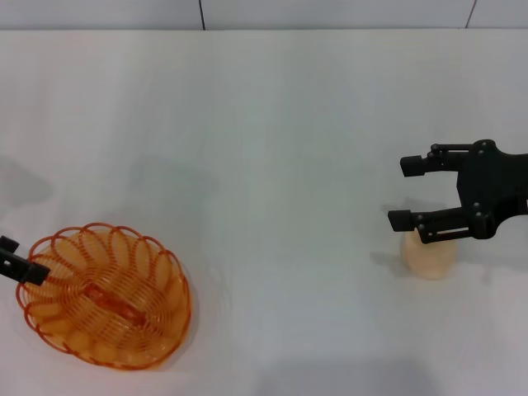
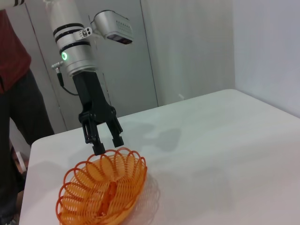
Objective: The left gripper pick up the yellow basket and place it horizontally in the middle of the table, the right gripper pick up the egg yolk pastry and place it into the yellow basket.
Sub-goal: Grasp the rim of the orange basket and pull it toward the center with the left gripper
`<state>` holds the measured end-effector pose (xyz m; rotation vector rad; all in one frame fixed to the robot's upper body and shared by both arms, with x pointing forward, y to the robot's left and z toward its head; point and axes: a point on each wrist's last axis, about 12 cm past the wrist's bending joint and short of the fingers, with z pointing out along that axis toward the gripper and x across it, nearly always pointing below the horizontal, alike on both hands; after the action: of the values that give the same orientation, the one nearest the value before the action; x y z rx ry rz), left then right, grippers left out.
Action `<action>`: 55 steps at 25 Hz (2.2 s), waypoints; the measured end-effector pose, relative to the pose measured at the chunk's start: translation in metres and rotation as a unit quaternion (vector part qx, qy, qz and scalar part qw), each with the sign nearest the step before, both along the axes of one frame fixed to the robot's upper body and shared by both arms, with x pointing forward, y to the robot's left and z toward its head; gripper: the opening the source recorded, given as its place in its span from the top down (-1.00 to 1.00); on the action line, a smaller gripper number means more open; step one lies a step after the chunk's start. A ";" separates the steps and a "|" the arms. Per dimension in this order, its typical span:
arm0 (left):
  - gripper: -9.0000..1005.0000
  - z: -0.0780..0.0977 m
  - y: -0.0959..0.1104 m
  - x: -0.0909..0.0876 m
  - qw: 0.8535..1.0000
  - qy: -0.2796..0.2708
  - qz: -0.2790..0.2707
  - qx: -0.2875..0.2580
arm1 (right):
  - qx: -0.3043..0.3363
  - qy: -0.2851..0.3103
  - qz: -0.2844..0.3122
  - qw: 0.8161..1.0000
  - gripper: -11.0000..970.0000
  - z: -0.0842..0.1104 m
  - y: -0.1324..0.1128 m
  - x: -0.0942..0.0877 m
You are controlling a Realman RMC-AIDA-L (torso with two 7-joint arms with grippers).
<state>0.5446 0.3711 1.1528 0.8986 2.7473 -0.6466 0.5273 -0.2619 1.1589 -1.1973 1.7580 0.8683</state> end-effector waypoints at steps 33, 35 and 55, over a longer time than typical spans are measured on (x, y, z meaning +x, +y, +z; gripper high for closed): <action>-0.25 -0.006 -0.030 0.024 0.998 0.030 -0.024 0.040 | 0.003 0.012 -0.001 1.000 -0.67 -0.006 -0.002 -0.003; -0.25 -0.007 -0.030 0.024 0.998 0.028 -0.022 0.042 | 0.004 0.013 -0.001 1.000 -0.67 -0.007 -0.002 -0.003; -0.24 -0.017 -0.039 0.025 0.998 0.035 -0.030 0.044 | 0.004 0.013 -0.002 1.000 -0.67 -0.010 -0.004 -0.004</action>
<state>0.5694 0.3325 1.1353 0.9989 2.8415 -0.5815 0.5238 -0.2655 1.1487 -1.1815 1.7763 0.8909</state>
